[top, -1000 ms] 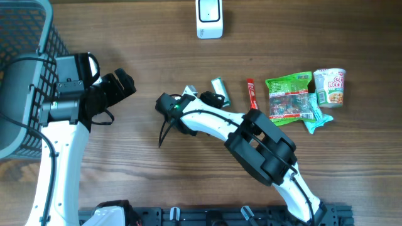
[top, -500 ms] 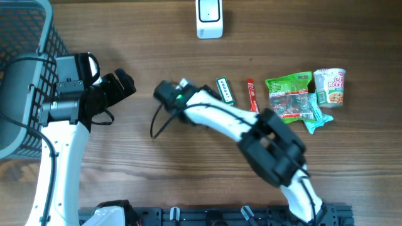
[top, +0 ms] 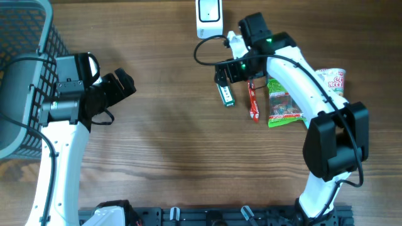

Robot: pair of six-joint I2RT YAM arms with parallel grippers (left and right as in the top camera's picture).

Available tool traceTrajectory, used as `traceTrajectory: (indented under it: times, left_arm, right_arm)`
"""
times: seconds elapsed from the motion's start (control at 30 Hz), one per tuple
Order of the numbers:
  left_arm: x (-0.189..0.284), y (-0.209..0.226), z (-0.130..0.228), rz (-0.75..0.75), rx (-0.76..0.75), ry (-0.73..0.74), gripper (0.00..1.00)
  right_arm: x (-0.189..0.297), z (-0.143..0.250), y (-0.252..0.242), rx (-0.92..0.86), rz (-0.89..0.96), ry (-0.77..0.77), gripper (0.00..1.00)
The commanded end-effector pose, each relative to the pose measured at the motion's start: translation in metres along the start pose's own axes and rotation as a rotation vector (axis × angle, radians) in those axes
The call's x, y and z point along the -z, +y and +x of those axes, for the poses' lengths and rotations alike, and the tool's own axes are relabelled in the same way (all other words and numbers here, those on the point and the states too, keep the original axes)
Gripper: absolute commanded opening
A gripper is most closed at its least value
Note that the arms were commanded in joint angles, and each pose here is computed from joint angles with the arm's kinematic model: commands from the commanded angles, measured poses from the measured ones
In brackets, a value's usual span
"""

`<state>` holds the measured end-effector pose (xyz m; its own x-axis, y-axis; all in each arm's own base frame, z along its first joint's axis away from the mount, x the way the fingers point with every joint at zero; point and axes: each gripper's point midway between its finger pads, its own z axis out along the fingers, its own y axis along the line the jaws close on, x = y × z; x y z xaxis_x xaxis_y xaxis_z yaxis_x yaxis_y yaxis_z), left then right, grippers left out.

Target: Scan the item barcode

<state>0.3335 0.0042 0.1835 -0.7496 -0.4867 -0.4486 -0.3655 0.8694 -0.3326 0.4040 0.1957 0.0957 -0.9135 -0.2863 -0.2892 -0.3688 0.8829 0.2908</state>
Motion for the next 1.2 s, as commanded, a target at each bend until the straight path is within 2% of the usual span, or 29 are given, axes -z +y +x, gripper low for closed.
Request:
traceTrajectory:
  times: [0.0, 0.03, 0.1, 0.17, 0.3, 0.4, 0.7, 0.9, 1.17]
  left_arm:
    - [-0.001, -0.002, 0.001, 0.008, -0.012, 0.007, 1.0]
    - [-0.001, -0.002, 0.001, 0.008, -0.011, 0.007, 1.0]
    - [-0.001, -0.002, 0.001, 0.008, -0.011, 0.007, 1.0]
    - [-0.001, -0.002, 0.001, 0.008, -0.011, 0.007, 1.0]
    - [-0.001, -0.002, 0.001, 0.008, -0.011, 0.007, 1.0]
    - [-0.001, -0.002, 0.001, 0.008, -0.011, 0.007, 1.0]
    - [-0.001, -0.002, 0.001, 0.008, -0.012, 0.007, 1.0]
    - [-0.001, -0.002, 0.001, 0.008, -0.011, 0.007, 1.0]
    - [-0.001, -0.002, 0.001, 0.008, -0.011, 0.007, 1.0]
  right_arm:
    - [-0.017, 0.016, 0.008, -0.05, -0.092, 0.045, 0.86]
    - [-0.02, 0.018, 0.007, -0.049, -0.092, 0.046, 0.73]
    - [-0.028, 0.023, 0.01, -0.038, -0.095, 0.05, 0.57]
    - [-0.038, 0.029, 0.005, -0.061, -0.057, 0.05, 0.53]
    - [-0.049, 0.032, -0.03, -0.173, 0.126, 0.015, 0.55]
    - [-0.052, 0.029, -0.031, -0.162, 0.125, -0.007, 0.56]
    - [-0.054, 0.03, -0.025, -0.191, 0.094, -0.007, 0.36]
    - [-0.06, 0.035, -0.019, -0.195, 0.054, 0.016, 0.31]
    - [-0.071, 0.041, -0.024, -0.189, 0.059, 0.0, 0.32]
